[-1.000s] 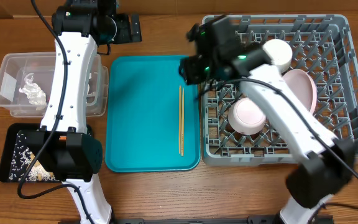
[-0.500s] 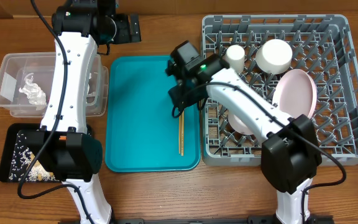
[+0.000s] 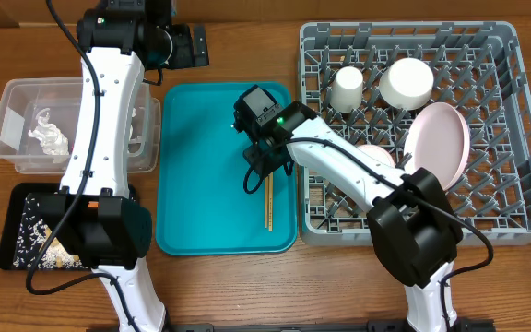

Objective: Sort waste into correct bins and load items into the dishwasher

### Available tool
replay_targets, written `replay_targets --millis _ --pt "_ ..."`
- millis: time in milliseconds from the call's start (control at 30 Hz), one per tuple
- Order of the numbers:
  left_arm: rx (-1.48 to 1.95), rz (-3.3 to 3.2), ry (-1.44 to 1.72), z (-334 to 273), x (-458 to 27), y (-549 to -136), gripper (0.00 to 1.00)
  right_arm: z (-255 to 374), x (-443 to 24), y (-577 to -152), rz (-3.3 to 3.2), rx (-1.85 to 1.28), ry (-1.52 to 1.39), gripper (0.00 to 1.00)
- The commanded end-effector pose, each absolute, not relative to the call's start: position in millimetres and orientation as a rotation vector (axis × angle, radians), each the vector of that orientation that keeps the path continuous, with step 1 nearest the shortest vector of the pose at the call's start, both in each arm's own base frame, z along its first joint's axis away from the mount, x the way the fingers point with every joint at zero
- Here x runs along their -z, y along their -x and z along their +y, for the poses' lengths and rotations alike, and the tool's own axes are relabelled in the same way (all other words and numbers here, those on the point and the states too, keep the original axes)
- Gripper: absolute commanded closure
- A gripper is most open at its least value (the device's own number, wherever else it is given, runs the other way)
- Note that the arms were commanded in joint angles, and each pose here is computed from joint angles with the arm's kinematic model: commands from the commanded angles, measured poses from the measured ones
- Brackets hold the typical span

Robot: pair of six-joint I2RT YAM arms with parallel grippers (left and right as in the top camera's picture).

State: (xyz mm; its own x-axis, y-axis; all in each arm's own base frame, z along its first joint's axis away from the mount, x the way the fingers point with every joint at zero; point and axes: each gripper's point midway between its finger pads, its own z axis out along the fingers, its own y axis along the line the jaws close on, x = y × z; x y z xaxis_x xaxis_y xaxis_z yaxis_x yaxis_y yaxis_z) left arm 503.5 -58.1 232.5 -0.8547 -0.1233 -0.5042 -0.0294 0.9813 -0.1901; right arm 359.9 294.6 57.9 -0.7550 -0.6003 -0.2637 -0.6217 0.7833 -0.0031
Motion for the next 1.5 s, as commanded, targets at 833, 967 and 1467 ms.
replay_targets --millis 833,967,1467 --pt "0.226 2.588 0.112 -59 -235 -501 0.0 300 -36 -356 2.768 -0.165 0.976 0.42" --pt "0.226 2.588 0.112 -59 -235 -501 0.0 309 -50 -368 2.756 -0.201 0.864 0.44" --pt "0.226 2.588 0.112 -59 -235 -501 0.0 309 -65 -417 2.672 -0.171 0.28 0.48"
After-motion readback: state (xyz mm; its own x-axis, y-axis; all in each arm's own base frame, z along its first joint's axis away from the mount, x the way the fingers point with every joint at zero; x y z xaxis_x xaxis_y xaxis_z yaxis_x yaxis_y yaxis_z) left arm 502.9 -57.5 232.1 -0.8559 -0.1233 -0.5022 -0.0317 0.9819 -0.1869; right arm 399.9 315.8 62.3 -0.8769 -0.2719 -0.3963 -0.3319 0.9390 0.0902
